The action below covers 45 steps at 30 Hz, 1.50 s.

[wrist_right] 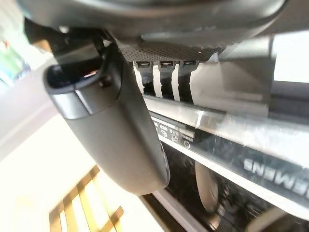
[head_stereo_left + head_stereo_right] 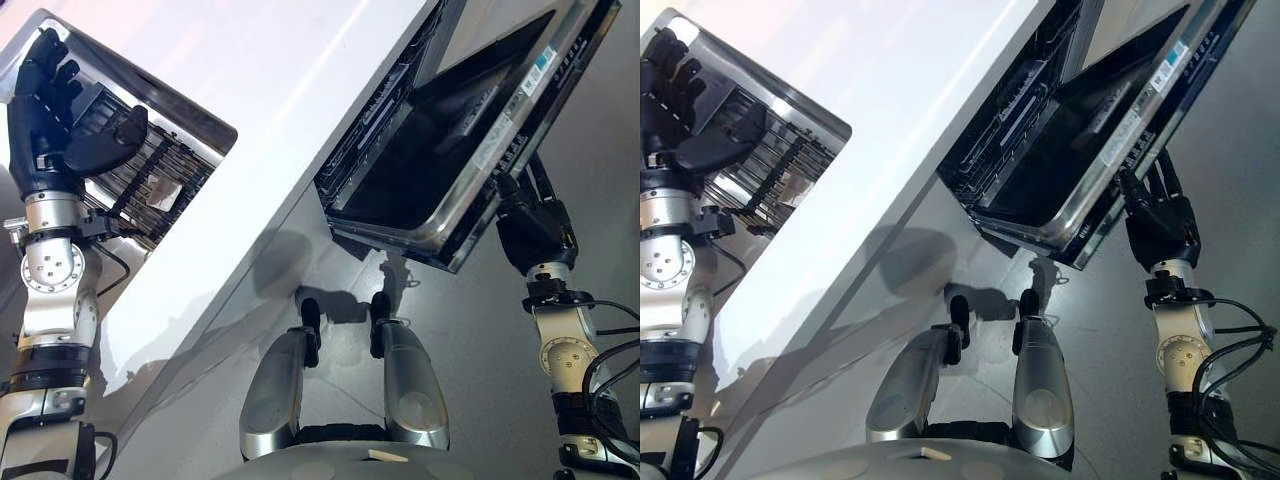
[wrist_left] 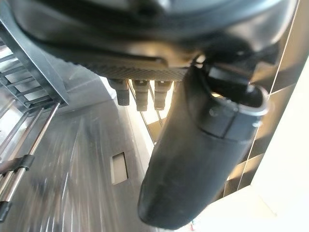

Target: Pick up plates and place into dishwasher.

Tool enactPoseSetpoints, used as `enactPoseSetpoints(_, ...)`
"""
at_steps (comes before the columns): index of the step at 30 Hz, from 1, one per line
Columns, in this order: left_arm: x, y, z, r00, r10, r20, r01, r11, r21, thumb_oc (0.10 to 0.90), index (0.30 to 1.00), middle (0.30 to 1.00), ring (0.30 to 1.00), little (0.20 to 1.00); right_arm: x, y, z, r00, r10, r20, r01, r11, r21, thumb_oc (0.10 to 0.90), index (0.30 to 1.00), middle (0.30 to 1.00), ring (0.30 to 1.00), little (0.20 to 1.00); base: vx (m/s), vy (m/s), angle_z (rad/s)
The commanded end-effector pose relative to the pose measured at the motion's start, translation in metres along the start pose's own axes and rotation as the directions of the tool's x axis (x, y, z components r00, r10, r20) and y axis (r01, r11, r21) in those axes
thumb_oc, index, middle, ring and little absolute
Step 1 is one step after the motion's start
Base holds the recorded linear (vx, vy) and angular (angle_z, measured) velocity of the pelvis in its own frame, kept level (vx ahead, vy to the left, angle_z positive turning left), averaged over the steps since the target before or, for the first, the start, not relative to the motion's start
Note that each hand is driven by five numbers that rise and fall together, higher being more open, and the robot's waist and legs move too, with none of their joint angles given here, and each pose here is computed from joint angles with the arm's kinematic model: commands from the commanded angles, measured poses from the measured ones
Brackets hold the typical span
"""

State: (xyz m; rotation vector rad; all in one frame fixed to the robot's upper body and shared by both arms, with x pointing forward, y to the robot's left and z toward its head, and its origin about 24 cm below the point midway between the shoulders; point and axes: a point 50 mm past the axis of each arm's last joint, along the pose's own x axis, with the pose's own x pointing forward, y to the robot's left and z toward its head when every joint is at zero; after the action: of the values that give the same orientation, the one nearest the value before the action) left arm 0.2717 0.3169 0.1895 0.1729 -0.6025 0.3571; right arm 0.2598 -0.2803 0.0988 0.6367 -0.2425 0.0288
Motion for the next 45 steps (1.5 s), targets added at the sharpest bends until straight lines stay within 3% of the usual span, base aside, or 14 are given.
enactPoseSetpoints(1,-0.004,-0.014,0.028,0.981,-0.035,0.193,0.052,0.995,-0.085,0.8,0.9,0.9,0.9,0.9,0.048,0.15,-0.02,0.742,0.67,-0.032,-0.669,0.743,0.023,0.8,0.9,0.9,0.9,0.9,0.07,0.043,0.07)
enactPoseSetpoints(6,-0.013,-0.014,0.023,0.982,-0.047,0.181,0.064,0.994,-0.088,0.8,0.9,0.9,0.9,0.9,0.045,0.133,-0.028,0.805,0.592,-0.036,-0.59,0.806,0.049,0.8,0.9,0.9,0.9,0.9,0.05,0.042,0.07)
enactPoseSetpoints(17,-0.024,-0.016,0.014,0.989,-0.059,0.138,0.072,0.993,-0.091,0.8,0.9,0.9,0.9,0.9,0.036,0.113,-0.033,0.84,0.541,-0.027,-0.539,0.84,0.057,0.8,0.9,0.9,0.9,0.9,0.01,0.028,0.11)
enactPoseSetpoints(20,-0.025,-0.017,0.01,0.991,-0.066,0.113,0.078,0.992,-0.104,0.8,0.9,0.9,0.9,0.9,0.036,0.108,-0.025,0.871,0.489,0.043,-0.49,0.872,0.002,0.8,0.9,0.9,0.9,0.9,-0.05,0.025,0.08)
enactPoseSetpoints(28,-0.047,-0.026,-0.008,0.997,-0.072,0.023,0.075,0.981,-0.181,0.8,0.9,0.9,0.9,0.9,0.017,0.077,0.004,0.924,0.32,0.208,-0.243,0.914,-0.326,0.8,0.9,0.9,0.9,0.9,-0.05,0.04,0.11)
enactPoseSetpoints(33,-0.058,-0.024,-0.015,0.998,-0.058,-0.015,0.054,0.979,-0.195,0.8,0.9,0.9,0.9,0.9,0.004,0.052,0.023,0.926,0.147,0.349,0.035,0.884,-0.466,0.8,0.9,0.9,0.9,0.9,-0.02,0.046,0.0)
enactPoseSetpoints(36,-0.06,-0.023,-0.017,0.999,-0.045,-0.021,0.04,0.978,-0.204,0.8,0.9,0.9,0.9,0.9,-0.003,0.03,0.022,0.934,0.003,0.358,0.181,0.859,-0.479,0.8,0.9,0.9,0.9,0.9,-0.01,0.048,-0.06)
enactPoseSetpoints(41,-0.062,-0.023,-0.018,0.999,-0.035,-0.014,0.031,0.975,-0.219,0.8,0.9,0.9,0.9,0.9,-0.022,-0.016,-0.004,0.928,-0.273,0.252,0.365,0.8,-0.477,0.8,0.9,0.9,0.9,0.9,-0.01,0.037,-0.05)
enactPoseSetpoints(45,-0.061,-0.026,-0.018,1.0,-0.027,-0.011,0.024,0.972,-0.235,0.8,0.9,0.9,0.9,0.9,-0.045,-0.049,-0.04,0.877,-0.475,0.071,0.441,0.738,-0.511,0.8,0.9,0.9,0.9,0.9,0.01,0.029,-0.05)
